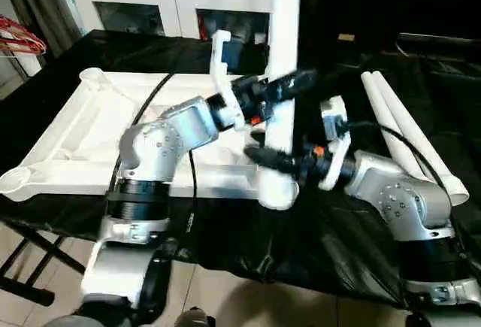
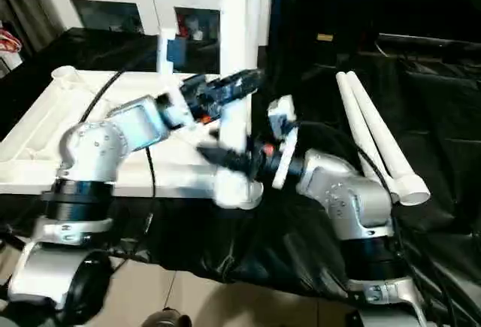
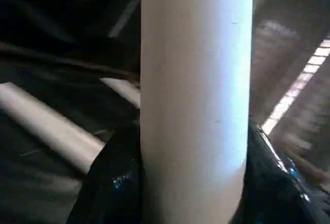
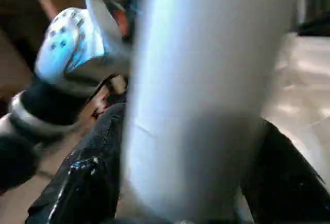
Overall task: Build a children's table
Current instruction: Pick table leg
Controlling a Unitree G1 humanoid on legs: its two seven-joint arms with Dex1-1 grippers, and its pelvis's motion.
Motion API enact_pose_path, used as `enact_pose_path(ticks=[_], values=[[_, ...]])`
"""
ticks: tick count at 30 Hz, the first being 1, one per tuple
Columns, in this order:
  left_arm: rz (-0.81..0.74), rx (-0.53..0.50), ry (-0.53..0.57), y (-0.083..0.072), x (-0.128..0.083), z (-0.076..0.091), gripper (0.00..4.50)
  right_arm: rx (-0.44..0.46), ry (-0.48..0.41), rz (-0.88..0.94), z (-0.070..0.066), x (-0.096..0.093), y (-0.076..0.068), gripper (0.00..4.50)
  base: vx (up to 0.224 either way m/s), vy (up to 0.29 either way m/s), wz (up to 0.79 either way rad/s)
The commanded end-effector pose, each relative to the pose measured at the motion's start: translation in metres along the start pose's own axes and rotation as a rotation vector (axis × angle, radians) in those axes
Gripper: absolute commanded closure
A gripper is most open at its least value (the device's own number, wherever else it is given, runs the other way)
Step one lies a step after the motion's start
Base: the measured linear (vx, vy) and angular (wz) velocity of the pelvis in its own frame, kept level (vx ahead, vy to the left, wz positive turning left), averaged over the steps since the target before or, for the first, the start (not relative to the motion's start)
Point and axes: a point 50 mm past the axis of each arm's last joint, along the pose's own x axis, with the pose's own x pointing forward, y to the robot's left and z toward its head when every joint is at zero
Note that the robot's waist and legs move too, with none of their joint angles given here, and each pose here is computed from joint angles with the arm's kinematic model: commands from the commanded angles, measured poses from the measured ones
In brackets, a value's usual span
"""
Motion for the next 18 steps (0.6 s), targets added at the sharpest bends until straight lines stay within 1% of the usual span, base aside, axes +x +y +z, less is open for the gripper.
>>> enact_pose_path(ticks=[1,2,5,6,7,9,12,18], values=[[-0.159,0.018,0.002,-0.0151,0.0026,0.0069,2.64,0.007,0.031,0.073,0.0002,0.0042,0.0058,1.64,0.000,0.000,0.00],[-0.177,0.019,0.011,-0.0154,0.0025,0.0070,2.64,0.011,0.039,0.087,-0.0002,0.0045,0.0067,1.81,0.000,0.000,0.00],[-0.198,0.013,0.012,-0.0158,0.0019,0.0076,2.64,0.016,0.047,0.099,-0.0005,0.0044,0.0067,1.84,0.000,0.000,0.00],[-0.216,0.005,0.010,-0.0167,0.0016,0.0080,2.64,0.019,0.046,0.107,-0.0004,0.0044,0.0073,1.96,0.000,0.000,0.00],[-0.216,0.005,0.010,-0.0167,0.0016,0.0080,2.64,0.019,0.046,0.107,-0.0004,0.0044,0.0073,2.21,0.000,0.000,0.00],[-0.246,-0.001,0.010,-0.0183,0.0010,0.0081,2.64,0.023,0.043,0.122,0.0003,0.0043,0.0089,2.24,0.000,0.000,0.00],[-0.278,-0.013,0.014,-0.0202,0.0004,0.0059,2.64,0.029,0.036,0.139,0.0004,0.0031,0.0112,2.50,0.000,0.000,0.00],[-0.286,-0.020,0.011,-0.0220,-0.0011,0.0036,2.64,0.035,0.026,0.142,-0.0016,0.0055,0.0125,2.57,0.000,0.000,0.00]])
